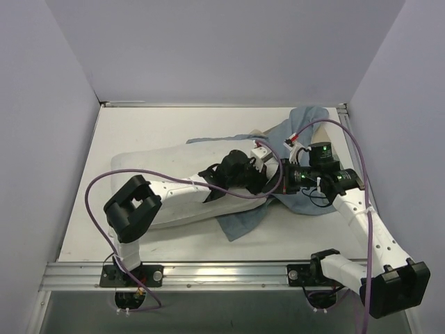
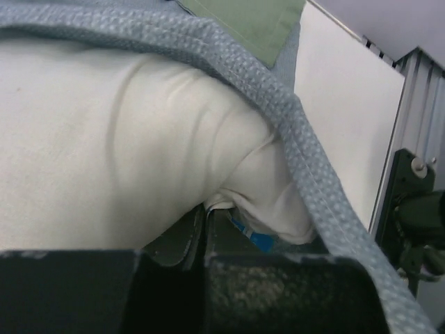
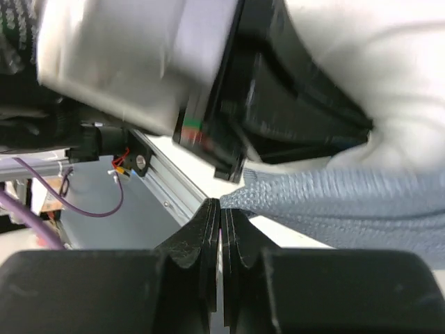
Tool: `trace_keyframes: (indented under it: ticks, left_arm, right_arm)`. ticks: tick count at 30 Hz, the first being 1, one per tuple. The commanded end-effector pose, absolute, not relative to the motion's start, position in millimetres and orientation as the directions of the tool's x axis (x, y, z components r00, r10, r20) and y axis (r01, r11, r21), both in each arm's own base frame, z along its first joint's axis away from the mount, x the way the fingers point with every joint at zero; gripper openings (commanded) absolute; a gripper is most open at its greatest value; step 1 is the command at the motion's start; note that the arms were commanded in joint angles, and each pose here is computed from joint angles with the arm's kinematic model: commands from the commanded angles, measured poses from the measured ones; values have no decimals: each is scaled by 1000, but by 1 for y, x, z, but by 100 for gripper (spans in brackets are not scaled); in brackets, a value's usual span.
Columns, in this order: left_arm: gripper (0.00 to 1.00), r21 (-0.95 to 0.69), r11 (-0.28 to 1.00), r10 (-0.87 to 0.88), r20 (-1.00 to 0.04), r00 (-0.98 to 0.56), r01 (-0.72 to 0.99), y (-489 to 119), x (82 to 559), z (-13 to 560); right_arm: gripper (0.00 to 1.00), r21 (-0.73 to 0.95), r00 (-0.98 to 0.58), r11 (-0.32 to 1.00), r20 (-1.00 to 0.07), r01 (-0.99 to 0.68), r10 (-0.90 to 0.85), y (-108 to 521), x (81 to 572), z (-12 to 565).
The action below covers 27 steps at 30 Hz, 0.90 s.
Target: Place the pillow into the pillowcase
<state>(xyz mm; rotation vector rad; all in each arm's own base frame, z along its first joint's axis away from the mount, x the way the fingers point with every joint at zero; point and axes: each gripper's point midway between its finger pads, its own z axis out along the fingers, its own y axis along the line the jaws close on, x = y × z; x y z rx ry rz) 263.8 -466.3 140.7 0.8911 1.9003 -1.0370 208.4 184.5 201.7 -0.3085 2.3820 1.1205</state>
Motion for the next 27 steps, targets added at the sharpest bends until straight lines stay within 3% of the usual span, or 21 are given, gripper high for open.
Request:
trace_keyframes:
  ticks: [1, 3, 4, 5, 8, 9, 12, 16, 19, 21, 27]
  left_arm:
    - [0, -462, 619, 77, -769, -635, 635, -434, 305, 96]
    - [0, -546, 561, 2, -750, -661, 622, -428, 313, 124]
    - [10, -565, 532, -9, -749, -663, 631, -428, 312, 137]
    - [44, -590, 469, 2, -743, -669, 657, -428, 304, 152]
    - [62, -574, 355, 18, -785, -619, 738, -415, 281, 200]
    - [62, -534, 277, 52, -822, -567, 799, -409, 264, 222]
    - [62, -457, 251, 159, -850, -502, 853, -390, 244, 238]
    - [62, -314, 330, 237, -885, -400, 890, -367, 249, 241]
    - [56, -213, 387, 298, -892, -340, 897, -357, 264, 230]
    - [54, -200, 357, 356, -874, -331, 913, -358, 264, 212]
    - [63, -219, 323, 403, -849, -343, 921, -382, 258, 165]
  right_arm:
    - [0, 761, -853, 457, -522, -461, 9, 208, 177, 254]
    - [0, 763, -870, 481, -494, -432, 2, 202, 171, 232]
    - [0, 759, -882, 508, -471, -408, -5, 198, 169, 220]
    - [0, 740, -881, 527, -471, -417, -37, 195, 168, 208]
    - [3, 685, -884, 589, -453, -429, -116, 184, 166, 177]
    - [3, 674, -886, 606, -448, -422, -119, 181, 167, 170]
    - [3, 673, -890, 616, -441, -410, -111, 181, 171, 166]
    - [5, 669, -873, 607, -481, -429, -86, 187, 184, 172]
    - [6, 677, -870, 590, -485, -439, -91, 192, 187, 176]
    - [6, 676, -869, 589, -485, -443, -96, 195, 188, 176]
    - [8, 685, -871, 576, -480, -447, -104, 201, 190, 180]
